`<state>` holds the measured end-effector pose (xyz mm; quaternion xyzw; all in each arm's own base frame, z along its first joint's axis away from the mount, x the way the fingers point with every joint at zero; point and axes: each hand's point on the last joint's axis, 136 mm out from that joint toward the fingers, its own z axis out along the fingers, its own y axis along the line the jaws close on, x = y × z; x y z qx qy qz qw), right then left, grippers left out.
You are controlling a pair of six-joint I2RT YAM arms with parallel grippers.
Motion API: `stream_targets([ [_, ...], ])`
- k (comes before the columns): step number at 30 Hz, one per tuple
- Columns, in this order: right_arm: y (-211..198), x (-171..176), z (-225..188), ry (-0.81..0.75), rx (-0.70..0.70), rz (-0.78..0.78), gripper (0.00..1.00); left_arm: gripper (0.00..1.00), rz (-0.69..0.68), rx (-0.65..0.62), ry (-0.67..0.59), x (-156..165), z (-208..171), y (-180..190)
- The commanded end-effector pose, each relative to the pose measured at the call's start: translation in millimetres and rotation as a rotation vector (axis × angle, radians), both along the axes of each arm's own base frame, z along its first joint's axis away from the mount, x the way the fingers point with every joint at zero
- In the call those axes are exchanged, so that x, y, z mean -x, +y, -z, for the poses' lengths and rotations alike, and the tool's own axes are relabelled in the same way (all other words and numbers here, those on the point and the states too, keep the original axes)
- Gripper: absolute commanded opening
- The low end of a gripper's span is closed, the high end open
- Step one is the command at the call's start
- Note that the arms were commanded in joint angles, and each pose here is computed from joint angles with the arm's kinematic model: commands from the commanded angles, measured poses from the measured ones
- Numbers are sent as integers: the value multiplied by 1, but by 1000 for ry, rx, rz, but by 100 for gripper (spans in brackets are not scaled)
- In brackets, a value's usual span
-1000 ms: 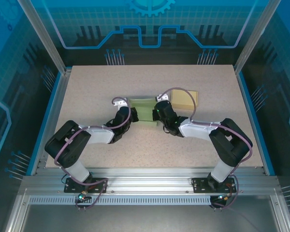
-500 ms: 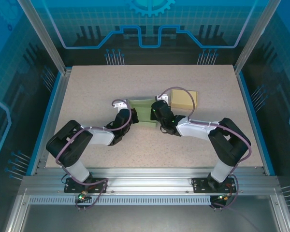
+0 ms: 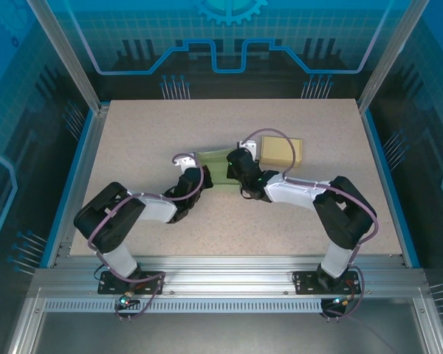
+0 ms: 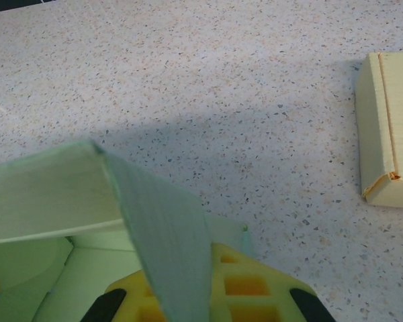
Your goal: Fold the paper box
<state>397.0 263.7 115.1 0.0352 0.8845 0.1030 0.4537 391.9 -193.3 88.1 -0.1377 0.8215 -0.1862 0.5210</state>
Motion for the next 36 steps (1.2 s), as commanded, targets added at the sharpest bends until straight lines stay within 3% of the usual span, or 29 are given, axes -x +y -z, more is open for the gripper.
stream_targets([
  [1, 44, 16, 9, 80, -82, -139, 0, 9, 161, -26, 125, 27, 39, -33],
  [13, 50, 17, 9, 59, 0, -183, 0, 8, 168, -21, 118, 26, 39, -40],
  [23, -8, 38, 61, 122, 183, -89, 0, 10, 124, -71, 99, 30, 31, -24],
  [29, -20, 45, 53, 128, 152, -74, 0, 32, 123, -91, 103, 31, 26, -21],
  [36, -26, 58, 31, 141, 127, -87, 0, 49, 117, -92, 98, 35, 11, -17],
])
